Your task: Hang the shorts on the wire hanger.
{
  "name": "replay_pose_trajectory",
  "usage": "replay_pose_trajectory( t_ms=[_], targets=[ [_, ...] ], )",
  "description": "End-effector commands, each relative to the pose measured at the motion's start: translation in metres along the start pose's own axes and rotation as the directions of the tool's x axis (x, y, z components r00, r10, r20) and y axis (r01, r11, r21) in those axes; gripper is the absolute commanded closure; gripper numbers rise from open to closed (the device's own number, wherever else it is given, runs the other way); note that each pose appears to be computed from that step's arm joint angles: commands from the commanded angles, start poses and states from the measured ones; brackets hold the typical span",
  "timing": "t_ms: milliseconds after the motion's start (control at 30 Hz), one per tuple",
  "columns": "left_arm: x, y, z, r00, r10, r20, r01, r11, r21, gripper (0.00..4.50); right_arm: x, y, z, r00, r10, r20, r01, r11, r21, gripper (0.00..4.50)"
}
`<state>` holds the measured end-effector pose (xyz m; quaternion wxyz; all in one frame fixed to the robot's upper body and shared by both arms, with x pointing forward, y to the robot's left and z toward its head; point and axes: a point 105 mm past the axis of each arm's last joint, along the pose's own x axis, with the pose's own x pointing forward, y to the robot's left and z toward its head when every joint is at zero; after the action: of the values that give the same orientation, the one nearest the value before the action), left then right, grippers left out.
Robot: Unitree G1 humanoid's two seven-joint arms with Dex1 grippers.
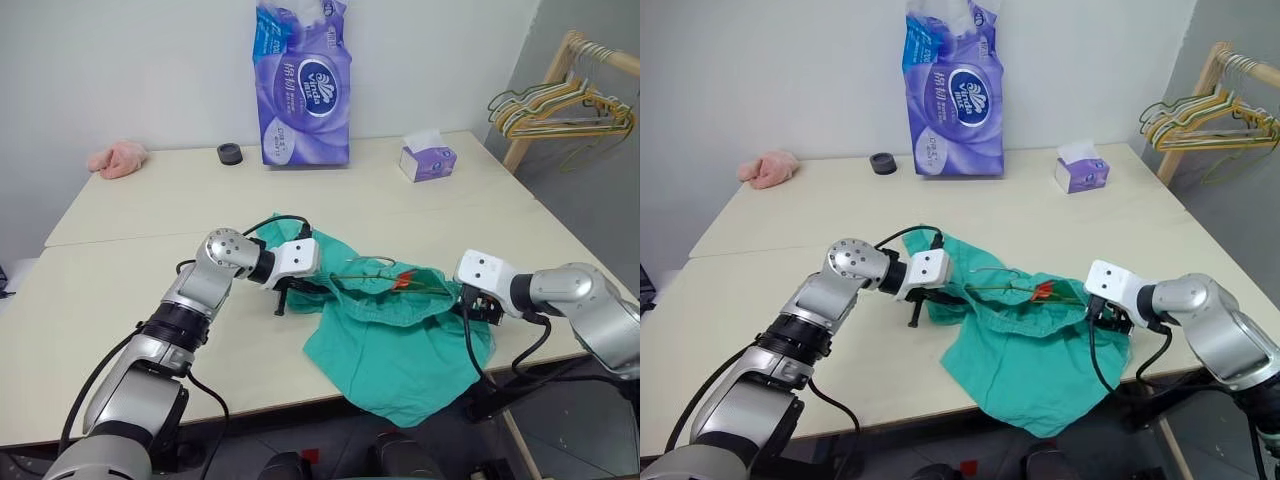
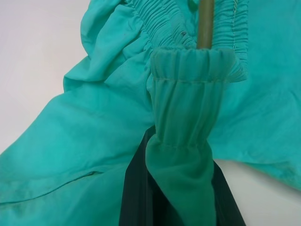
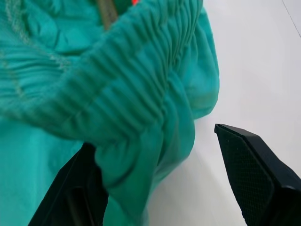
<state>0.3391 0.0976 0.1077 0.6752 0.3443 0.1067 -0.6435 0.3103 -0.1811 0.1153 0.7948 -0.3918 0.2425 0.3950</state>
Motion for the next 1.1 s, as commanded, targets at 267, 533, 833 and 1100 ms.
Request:
replay_pose_trajectory(
  t_ms=[267, 533, 833, 1100],
  targets=[
    [-0.001, 0.006, 0.01, 0.999, 0.022, 0.024, -0.023, 0.999, 0.035, 4.5, 0.008, 0.003, 0.018, 0.995, 0.103, 0.0, -0.102, 0.988, -0.117, 3.03],
    [0.001, 0.005, 0.012, 0.998, 0.037, 0.049, -0.038, 0.999, 0.021, 4.5, 0.008, 0.004, 0.025, 0.993, 0.121, 0.008, -0.119, 0.983, -0.139, 4.48],
    [-0.01, 0.025, 0.018, 0.975, 0.143, 0.169, -0.116, 0.981, -0.158, 2.86, 0.002, 0.002, 0.027, 0.993, 0.12, 0.015, -0.117, 0.984, -0.137, 4.5],
    [-0.047, 0.032, -0.01, 0.987, 0.133, 0.087, -0.108, 0.964, -0.241, 1.94, -0.003, 0.004, 0.024, 0.992, 0.122, 0.012, -0.12, 0.985, -0.122, 4.5]
  ],
)
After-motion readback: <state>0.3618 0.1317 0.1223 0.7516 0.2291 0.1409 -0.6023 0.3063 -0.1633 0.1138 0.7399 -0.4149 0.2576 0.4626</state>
